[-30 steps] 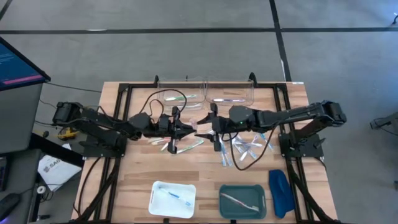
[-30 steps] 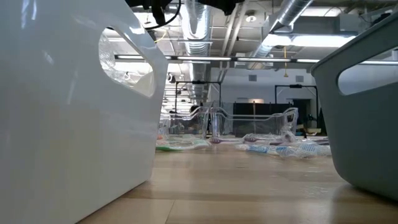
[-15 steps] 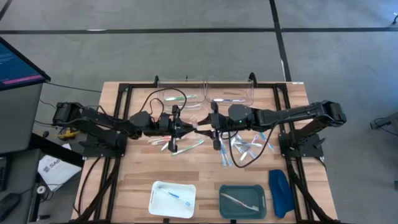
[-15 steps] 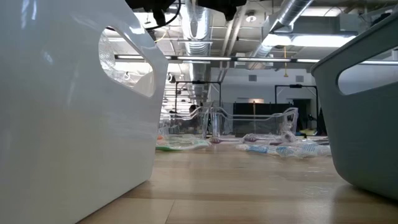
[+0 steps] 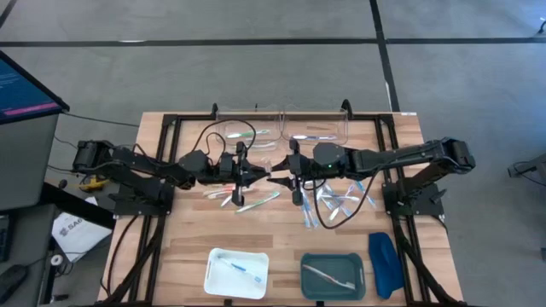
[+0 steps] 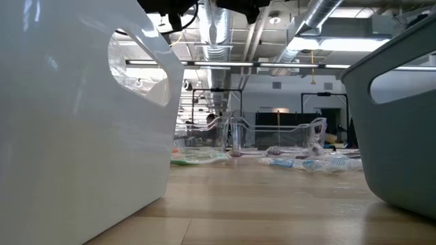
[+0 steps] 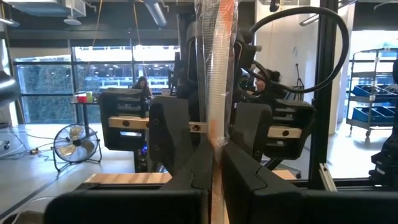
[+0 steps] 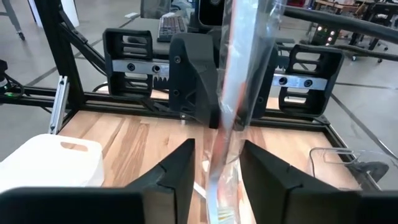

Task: Pick & Place Toothbrushes
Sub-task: Put the orange toothbrush into the green bin

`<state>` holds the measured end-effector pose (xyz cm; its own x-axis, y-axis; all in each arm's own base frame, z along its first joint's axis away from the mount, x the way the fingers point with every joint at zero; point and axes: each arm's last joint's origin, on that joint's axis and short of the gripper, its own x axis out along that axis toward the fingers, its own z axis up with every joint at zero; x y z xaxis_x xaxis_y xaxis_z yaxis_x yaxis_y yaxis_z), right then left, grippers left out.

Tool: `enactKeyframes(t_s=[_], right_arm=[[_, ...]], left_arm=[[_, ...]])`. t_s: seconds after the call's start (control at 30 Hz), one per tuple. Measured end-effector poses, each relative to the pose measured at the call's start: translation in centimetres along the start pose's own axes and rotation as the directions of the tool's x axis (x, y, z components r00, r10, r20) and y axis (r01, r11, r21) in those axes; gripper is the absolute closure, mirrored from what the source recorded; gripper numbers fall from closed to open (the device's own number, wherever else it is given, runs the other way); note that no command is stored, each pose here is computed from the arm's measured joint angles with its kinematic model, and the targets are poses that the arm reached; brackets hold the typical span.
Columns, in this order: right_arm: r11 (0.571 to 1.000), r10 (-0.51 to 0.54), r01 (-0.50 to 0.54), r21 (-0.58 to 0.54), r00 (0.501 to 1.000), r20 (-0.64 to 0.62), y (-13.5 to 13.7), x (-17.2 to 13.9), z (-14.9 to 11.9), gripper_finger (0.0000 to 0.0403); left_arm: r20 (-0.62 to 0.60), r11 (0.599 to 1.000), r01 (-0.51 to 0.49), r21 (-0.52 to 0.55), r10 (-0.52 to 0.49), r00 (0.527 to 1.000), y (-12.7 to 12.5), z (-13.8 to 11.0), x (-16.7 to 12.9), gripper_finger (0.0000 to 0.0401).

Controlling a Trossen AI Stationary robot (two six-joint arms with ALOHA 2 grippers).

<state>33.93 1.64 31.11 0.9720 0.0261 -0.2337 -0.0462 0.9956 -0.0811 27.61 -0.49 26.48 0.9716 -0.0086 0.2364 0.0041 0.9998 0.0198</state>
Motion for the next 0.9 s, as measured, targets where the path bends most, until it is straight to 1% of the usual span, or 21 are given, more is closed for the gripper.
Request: enactKeyframes(t_s=[0.17,0.3,0.4,0.5,0.57,0.7,0.8,0.9], right_arm=[[1.000,0.000,0.000,0.001,1.000,0.000,0.0,0.0,0.0,0.0281],[1.000,-0.001,0.001,-0.001,1.000,-0.003,0.0,0.2,-0.2,0.0299],[1.000,-0.003,0.003,-0.006,1.000,-0.021,-0.1,0.5,-0.6,0.0325],[1.000,-0.011,0.011,-0.004,1.000,-0.012,-0.4,0.9,-0.6,0.0364],[1.000,-0.011,0.011,0.000,0.999,-0.035,-0.6,1.0,-1.0,0.0385],[1.000,-0.017,0.018,0.007,0.999,-0.030,-0.8,1.0,-0.9,0.0377],[1.000,-0.019,0.019,0.005,0.999,-0.031,-0.8,1.0,-0.9,0.0383],[1.000,-0.026,0.026,-0.005,0.999,-0.042,-0.8,1.0,-1.0,0.0388]], left_arm=[[0.005,1.000,0.000,0.000,0.000,1.000,0.0,0.0,0.0,0.0395],[0.005,1.000,0.000,0.000,0.000,1.000,0.0,0.1,0.0,0.0395],[0.008,1.000,0.015,-0.001,-0.015,1.000,0.0,0.1,0.0,0.0395],[0.011,1.000,0.016,0.000,-0.016,1.000,0.0,0.2,0.2,0.0395],[-0.007,1.000,0.012,0.005,-0.012,1.000,0.0,0.0,0.2,0.0395],[-0.004,1.000,0.008,0.001,-0.008,1.000,0.0,0.0,0.2,0.0388],[-0.003,1.000,0.006,-0.002,-0.006,1.000,0.0,0.0,0.2,0.0370],[-0.003,1.000,-0.017,-0.007,0.017,1.000,0.0,0.1,0.2,0.0347]])
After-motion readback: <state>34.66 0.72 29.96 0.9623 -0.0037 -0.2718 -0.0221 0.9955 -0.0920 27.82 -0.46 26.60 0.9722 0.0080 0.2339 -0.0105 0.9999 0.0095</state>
